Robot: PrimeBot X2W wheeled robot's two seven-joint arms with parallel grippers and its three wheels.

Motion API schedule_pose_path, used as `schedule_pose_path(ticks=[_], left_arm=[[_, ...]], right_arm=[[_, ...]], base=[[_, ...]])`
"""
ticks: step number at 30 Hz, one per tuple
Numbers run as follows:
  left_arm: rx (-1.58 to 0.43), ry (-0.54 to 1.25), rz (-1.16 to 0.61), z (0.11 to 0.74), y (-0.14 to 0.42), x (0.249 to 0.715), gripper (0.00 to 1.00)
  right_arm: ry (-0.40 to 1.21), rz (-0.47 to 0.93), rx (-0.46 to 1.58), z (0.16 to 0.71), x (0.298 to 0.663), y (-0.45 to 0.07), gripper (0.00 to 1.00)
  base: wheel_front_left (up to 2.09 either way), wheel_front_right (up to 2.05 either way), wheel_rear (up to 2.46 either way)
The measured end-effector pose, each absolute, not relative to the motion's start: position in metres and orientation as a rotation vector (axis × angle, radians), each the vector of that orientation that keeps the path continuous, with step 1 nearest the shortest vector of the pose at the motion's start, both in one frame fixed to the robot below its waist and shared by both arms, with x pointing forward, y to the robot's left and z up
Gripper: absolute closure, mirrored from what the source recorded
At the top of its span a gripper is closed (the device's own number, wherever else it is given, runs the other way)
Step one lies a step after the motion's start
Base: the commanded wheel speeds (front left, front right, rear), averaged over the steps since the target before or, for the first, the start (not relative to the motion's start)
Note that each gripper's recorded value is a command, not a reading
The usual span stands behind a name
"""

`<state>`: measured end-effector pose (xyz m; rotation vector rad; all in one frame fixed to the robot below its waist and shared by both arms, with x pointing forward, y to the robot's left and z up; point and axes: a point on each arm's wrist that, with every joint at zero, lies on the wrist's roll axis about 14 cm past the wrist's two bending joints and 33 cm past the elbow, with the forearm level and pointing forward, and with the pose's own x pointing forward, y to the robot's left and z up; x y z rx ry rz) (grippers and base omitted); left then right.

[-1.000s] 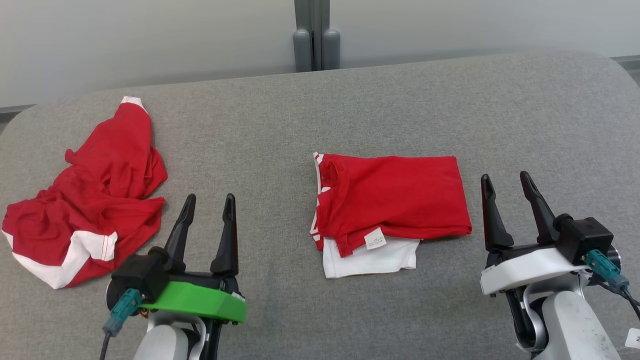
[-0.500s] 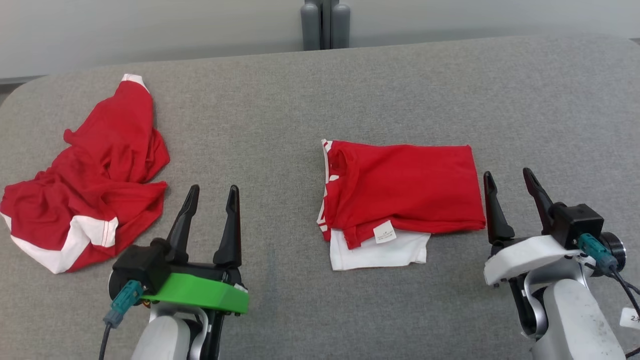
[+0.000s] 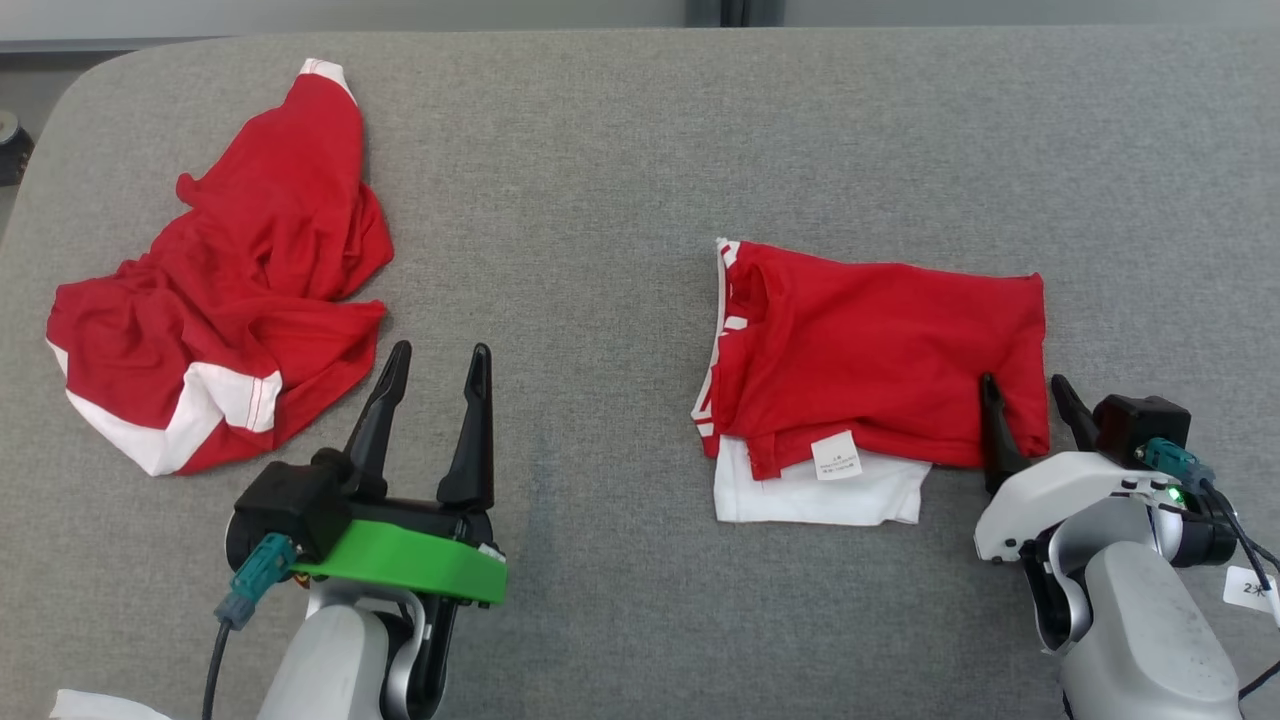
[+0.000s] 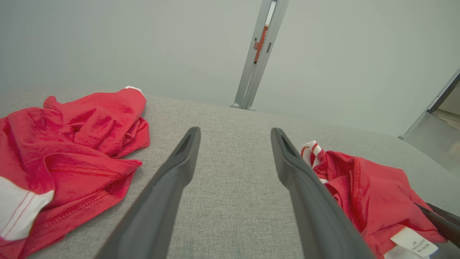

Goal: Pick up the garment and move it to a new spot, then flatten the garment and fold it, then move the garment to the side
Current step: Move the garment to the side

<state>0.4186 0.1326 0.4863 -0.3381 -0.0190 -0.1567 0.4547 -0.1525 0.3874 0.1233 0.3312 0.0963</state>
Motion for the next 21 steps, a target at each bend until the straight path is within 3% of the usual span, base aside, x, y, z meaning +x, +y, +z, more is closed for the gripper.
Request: schedule_pose_path(ticks=[4,5,6,12,21], left_arm=[[-0.328,-0.013,-0.141,0.484,0.138,0.417,0.0],[-0.328,-0.015,-0.142,0.485,0.138,0.417,0.0],[-0.328,-0.017,-0.143,0.486,0.137,0.416,0.0],[-0.333,-0.031,-0.181,0.492,0.124,0.419,0.0],[-0.302,-0.042,-0.33,0.498,0.077,0.425,0.0]], right_arm=[[0.361,0.117,0.134,0.378,0.455,-0.143,0.0],[0.364,0.12,0.133,0.377,0.455,-0.142,0.56],[0.362,0.124,0.129,0.378,0.455,-0.141,1.0],[0.316,0.136,0.078,0.392,0.457,-0.146,1.0],[0.218,0.175,-0.179,0.432,0.467,-0.188,1.0]], base=[[0.0,0.0,0.0],[0.0,0.0,0.0],[0.0,0.0,0.0],[0.0,0.0,0.0],[0.0,0.0,0.0]])
